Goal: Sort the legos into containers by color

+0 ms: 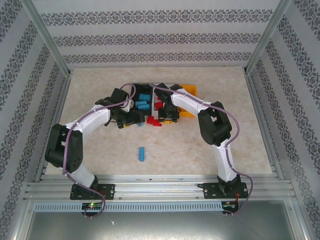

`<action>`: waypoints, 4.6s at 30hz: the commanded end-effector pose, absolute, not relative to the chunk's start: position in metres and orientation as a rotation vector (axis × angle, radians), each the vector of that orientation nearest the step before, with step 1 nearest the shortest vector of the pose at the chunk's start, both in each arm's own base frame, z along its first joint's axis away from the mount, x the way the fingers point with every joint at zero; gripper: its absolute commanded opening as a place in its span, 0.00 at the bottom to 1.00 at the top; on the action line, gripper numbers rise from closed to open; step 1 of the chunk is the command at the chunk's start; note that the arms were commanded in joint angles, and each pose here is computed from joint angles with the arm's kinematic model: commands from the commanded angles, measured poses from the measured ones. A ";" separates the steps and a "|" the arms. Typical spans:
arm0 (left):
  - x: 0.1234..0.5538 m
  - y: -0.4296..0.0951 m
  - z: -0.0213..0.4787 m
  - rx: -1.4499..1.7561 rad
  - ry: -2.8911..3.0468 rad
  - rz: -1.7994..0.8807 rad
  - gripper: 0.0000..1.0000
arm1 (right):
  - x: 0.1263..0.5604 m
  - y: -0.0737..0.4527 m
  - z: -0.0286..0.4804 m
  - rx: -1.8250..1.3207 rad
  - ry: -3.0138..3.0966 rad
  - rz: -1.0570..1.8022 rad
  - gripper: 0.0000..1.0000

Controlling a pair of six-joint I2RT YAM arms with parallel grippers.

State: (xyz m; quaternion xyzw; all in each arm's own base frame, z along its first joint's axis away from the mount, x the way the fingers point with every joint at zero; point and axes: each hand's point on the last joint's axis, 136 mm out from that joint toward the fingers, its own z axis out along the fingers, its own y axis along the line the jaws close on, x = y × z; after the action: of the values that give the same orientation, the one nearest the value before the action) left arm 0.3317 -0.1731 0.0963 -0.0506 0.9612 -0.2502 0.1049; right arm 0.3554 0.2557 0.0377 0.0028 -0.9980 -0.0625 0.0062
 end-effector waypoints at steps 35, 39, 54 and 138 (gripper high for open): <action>0.342 -0.166 0.105 -0.161 2.837 -0.774 0.84 | 0.384 0.257 0.023 0.026 -3.165 -0.135 0.48; 0.340 -0.162 0.103 -0.174 2.838 -0.779 0.84 | 0.384 0.257 0.023 0.029 -3.168 -0.117 0.39; 0.346 -0.161 0.107 -0.177 2.808 -0.794 0.84 | 0.352 0.262 0.109 0.000 -3.251 -0.299 0.28; 0.278 -0.140 0.090 -0.224 2.881 -0.711 0.87 | 0.325 0.304 0.084 0.809 -3.125 -0.269 0.74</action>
State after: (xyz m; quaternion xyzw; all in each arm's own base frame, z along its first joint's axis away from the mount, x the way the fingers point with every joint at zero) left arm 0.2760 -0.1373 0.0813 -0.0681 0.9693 -0.2274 0.0648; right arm 0.3112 0.3075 0.0895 0.2055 -0.9727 -0.1025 -0.0321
